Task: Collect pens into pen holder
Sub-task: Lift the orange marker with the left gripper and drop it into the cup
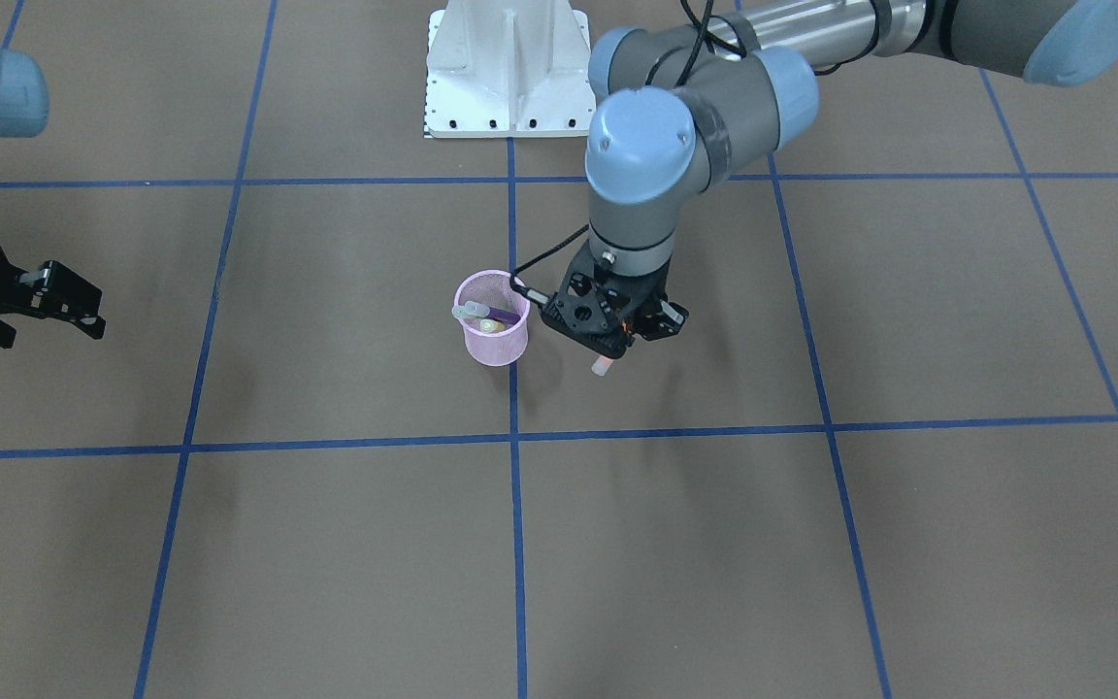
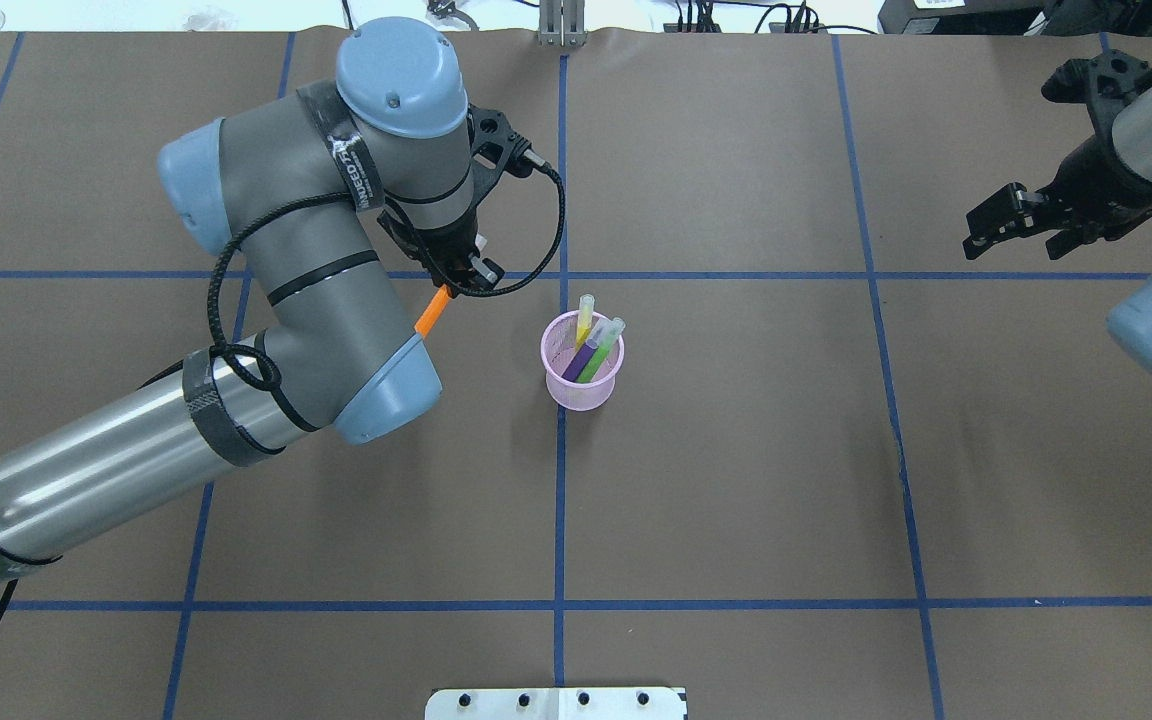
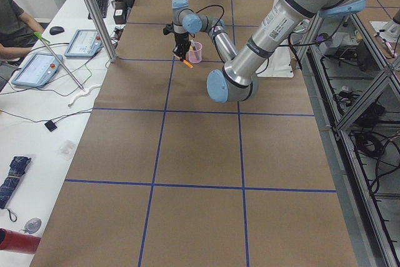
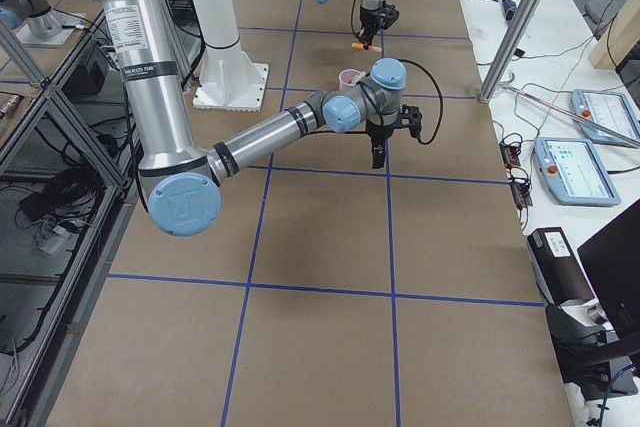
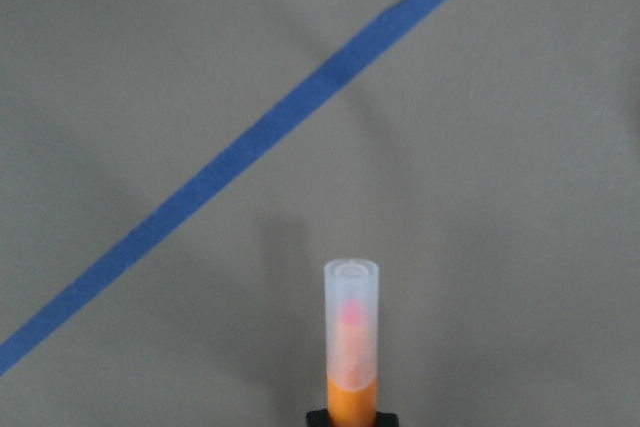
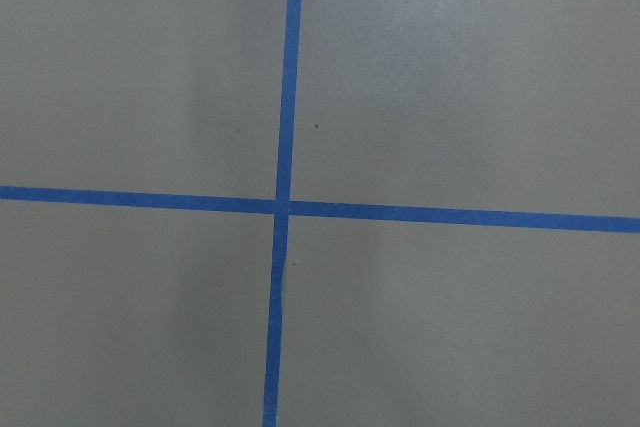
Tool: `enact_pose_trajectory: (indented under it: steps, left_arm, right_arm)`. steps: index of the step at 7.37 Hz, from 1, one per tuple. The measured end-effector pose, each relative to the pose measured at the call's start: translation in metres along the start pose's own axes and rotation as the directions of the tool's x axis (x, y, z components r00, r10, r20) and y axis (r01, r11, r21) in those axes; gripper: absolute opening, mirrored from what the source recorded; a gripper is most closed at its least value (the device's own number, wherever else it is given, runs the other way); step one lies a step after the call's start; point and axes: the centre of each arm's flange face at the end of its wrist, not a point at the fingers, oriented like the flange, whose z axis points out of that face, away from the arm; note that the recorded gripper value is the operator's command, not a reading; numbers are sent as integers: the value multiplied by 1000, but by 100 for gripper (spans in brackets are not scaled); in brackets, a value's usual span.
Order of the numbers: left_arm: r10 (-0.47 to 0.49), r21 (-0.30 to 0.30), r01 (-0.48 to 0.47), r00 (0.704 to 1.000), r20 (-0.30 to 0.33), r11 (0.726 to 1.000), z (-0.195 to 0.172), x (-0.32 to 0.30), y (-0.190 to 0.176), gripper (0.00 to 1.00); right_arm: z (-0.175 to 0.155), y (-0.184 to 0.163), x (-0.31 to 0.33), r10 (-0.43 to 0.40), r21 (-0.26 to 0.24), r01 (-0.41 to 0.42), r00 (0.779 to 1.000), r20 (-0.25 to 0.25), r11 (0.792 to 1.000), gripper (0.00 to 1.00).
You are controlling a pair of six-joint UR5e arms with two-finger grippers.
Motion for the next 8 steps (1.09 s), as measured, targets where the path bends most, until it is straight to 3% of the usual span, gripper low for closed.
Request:
enact_pose_trajectory:
  steps: [1, 2, 4, 5, 6, 8]
  left_arm:
    - [-12, 115, 15, 999, -31, 993, -28, 11, 1, 0]
    - [-14, 242, 30, 998, -68, 970, -37, 20, 4, 0]
    - [-26, 449, 79, 992, -123, 890, -31, 44, 15, 0]
    - [-44, 495, 114, 988, -150, 861, -27, 52, 18, 0]
    - [-53, 505, 132, 984, -169, 853, -19, 62, 22, 0]
    - [-54, 487, 140, 981, -187, 862, 4, 92, 39, 0]
  right_arm:
    - [-1, -1, 1, 3, 3, -3, 1000, 0, 1000, 98]
    - [-3, -2, 1, 6, 6, -6, 1000, 0, 1000, 98]
    - [-5, -3, 2, 10, 11, -10, 1000, 1, 1000, 98]
    - [-5, -3, 2, 11, 12, -11, 1000, 1, 1000, 98]
    - [-6, -4, 1, 11, 13, -11, 1000, 0, 1000, 98]
    - [-6, -4, 1, 12, 14, -12, 1000, 0, 1000, 98]
